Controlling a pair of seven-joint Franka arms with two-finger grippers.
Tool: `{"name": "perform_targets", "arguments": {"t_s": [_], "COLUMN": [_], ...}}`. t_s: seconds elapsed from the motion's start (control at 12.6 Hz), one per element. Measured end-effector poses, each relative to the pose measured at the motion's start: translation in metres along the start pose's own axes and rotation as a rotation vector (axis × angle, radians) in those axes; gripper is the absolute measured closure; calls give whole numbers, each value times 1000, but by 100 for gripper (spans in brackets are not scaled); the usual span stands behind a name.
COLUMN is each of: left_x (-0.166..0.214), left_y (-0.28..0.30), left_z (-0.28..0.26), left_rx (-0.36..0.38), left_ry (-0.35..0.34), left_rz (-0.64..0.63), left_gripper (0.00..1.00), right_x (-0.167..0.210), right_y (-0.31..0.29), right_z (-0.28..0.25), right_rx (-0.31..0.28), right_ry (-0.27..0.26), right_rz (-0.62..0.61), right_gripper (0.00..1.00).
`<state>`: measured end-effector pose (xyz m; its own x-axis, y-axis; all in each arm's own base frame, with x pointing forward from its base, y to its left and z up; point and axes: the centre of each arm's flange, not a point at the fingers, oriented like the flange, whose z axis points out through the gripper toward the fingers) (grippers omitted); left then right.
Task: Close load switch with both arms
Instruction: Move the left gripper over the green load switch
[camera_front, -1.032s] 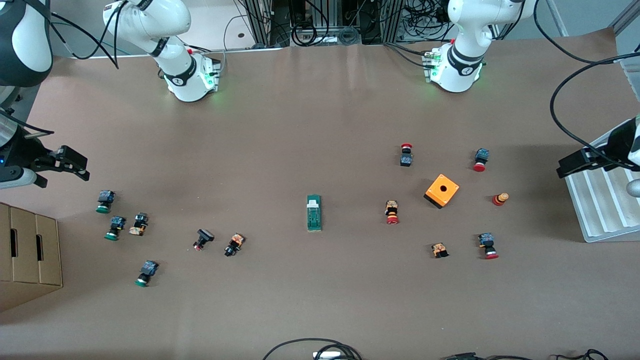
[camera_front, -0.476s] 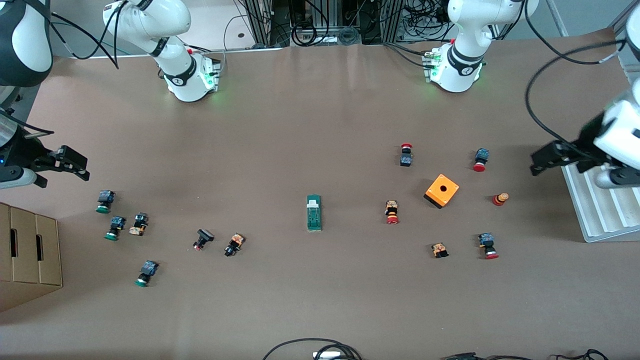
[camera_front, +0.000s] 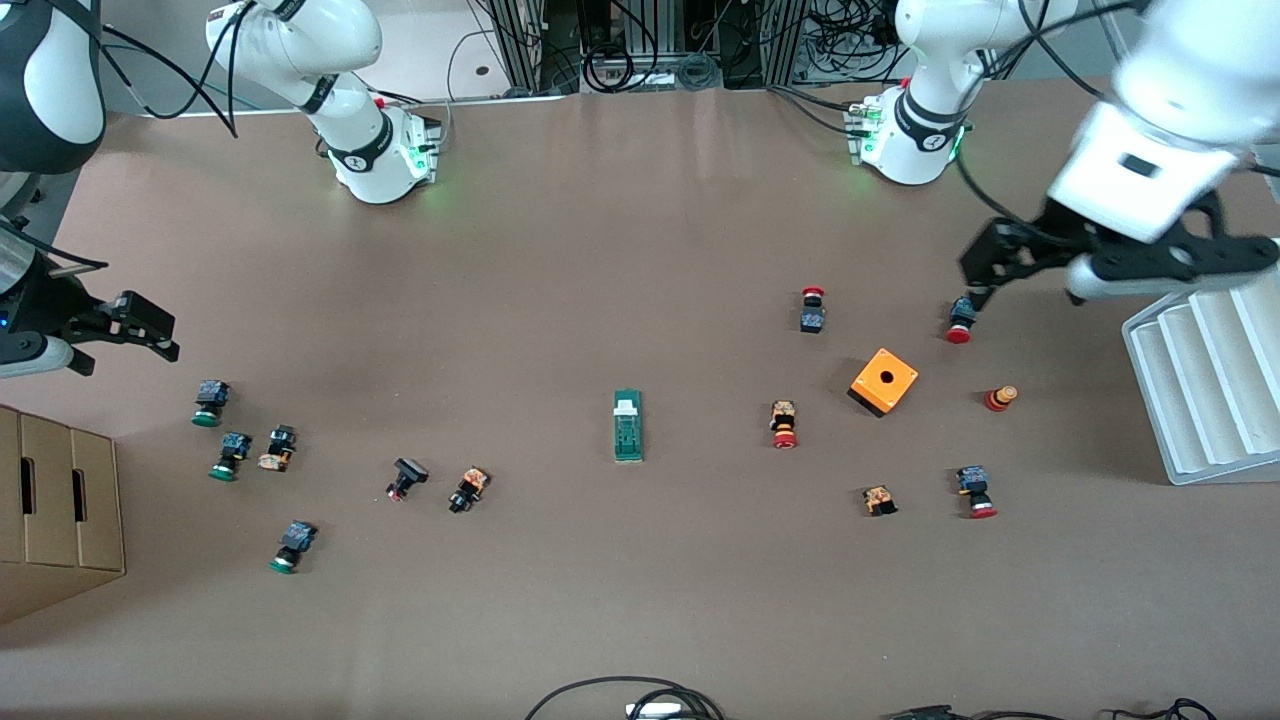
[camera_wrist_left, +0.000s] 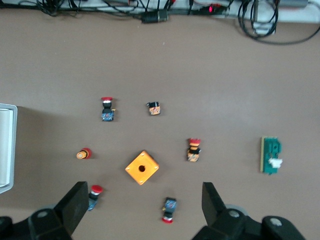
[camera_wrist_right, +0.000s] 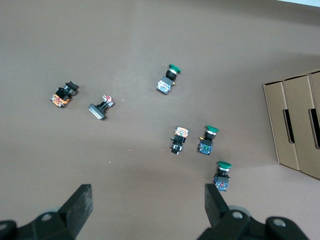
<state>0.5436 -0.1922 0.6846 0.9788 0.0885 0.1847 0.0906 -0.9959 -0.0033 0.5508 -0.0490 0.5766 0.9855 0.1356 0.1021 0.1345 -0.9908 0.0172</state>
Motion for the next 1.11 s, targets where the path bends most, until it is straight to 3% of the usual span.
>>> {"name": "perform_targets", "arguments": {"t_s": [0.4, 0.71, 1.11], "left_x": [-84, -162, -203], "left_y": [134, 220, 284], "left_z": [-28, -8, 43], "left_rx": [91, 161, 121], "left_ry": [182, 311, 421], "left_rz": [-67, -66, -172], "left_gripper": [0, 0, 0], "right_x": [0, 0, 0], "right_y": [0, 0, 0], "right_z": [0, 0, 0], "right_rx": [0, 0, 0], "right_ry": [0, 0, 0], "right_rz": [0, -1, -1], "right_gripper": [0, 0, 0]}}
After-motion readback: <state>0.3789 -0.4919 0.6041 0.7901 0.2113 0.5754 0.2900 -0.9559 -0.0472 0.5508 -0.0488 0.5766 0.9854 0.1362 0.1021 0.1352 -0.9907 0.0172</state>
